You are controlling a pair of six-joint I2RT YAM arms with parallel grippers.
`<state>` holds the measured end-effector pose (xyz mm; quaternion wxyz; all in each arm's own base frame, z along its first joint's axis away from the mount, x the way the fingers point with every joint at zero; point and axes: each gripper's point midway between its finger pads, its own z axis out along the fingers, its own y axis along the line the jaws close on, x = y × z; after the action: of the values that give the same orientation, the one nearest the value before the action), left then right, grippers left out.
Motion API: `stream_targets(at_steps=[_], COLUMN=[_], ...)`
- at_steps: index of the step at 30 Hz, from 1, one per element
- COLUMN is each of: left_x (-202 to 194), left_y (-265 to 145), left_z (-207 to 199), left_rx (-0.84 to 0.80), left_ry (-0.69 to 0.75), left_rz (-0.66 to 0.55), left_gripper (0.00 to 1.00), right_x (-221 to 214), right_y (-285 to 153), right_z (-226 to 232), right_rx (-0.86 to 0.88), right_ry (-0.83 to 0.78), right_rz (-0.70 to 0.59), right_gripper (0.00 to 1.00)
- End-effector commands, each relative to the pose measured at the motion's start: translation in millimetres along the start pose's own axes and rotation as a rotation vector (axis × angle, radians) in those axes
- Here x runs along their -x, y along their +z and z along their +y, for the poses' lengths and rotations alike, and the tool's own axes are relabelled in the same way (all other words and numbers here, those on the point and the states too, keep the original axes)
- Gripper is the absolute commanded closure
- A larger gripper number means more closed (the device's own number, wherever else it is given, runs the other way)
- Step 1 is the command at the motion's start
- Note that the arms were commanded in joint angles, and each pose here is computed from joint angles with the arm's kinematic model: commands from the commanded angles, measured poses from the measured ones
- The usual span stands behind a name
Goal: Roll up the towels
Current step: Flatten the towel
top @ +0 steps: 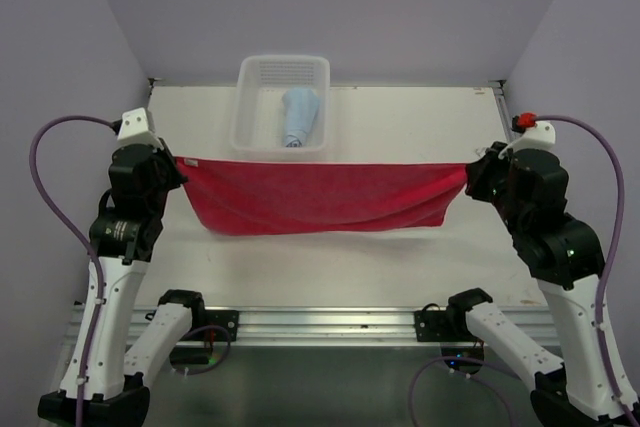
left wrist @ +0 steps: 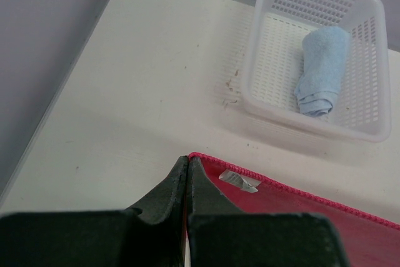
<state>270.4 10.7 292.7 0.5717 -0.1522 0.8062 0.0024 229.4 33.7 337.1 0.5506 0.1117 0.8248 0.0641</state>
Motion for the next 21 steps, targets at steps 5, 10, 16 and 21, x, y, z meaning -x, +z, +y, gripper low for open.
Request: stream_targets(at_steps=[5, 10, 16, 21], left_x=[26.5, 29.0, 23.7, 8.1], left_y=[-24.7, -33.6, -24.7, 2.3], left_z=[14.6, 14.4, 14.1, 5.2], left_rx=[0.054, 0.035, 0.039, 0.02], left_ry=[0.014, 0.005, 0.023, 0.04], left_rz=[-0.074, -0.106, -0.091, -0.032], left_gripper=[1.0, 1.0, 1.0, 1.0], right_x=[11.1, 6.0, -7.6, -12.9], right_y=[-29.9, -35.1, -16.0, 14.0], right_z=[-8.6, -11.0, -8.2, -1.4], right_rx=[-0.011, -0.018, -0.034, -0.051], right_ry=[0.042, 0.062, 0.057, 0.036], right_rz=[-0.03, -0.01, 0.046, 0.076], right_gripper=[1.0, 1.0, 1.0, 1.0])
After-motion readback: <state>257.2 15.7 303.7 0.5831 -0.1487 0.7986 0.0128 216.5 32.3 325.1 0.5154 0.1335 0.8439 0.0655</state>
